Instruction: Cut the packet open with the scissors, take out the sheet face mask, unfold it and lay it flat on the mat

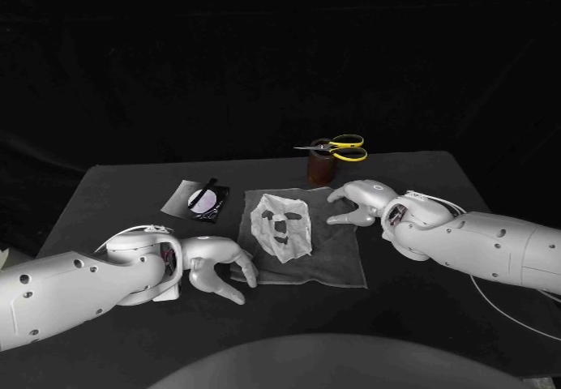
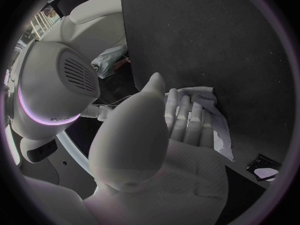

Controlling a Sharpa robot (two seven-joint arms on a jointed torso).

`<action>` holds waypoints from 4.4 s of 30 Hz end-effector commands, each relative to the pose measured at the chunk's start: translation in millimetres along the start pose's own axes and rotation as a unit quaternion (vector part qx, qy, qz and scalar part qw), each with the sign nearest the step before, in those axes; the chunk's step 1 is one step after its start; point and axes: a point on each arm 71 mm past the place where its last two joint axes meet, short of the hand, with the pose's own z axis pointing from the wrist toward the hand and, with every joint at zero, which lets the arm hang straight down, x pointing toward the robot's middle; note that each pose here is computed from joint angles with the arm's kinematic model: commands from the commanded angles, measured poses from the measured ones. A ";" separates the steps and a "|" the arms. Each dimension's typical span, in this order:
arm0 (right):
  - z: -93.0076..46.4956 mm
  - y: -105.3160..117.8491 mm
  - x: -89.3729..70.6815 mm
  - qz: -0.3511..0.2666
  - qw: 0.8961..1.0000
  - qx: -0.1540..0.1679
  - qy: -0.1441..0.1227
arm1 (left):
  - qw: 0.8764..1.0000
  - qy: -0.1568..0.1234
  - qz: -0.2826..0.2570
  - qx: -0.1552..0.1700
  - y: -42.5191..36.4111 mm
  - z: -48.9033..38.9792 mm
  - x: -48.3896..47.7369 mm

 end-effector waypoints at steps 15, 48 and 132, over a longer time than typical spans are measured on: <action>-36.9 2.5 -20.7 0.153 0.984 -0.040 -0.083 | 0.993 -0.095 -0.062 0.028 5.7 -29.2 -22.2; -49.1 50.4 9.3 0.271 0.948 0.161 0.048 | 0.946 -0.256 -0.192 -0.049 6.6 -23.1 -75.5; 4.6 85.2 43.7 0.149 0.978 0.135 0.052 | 0.965 -0.148 0.080 -0.202 18.3 56.4 -42.4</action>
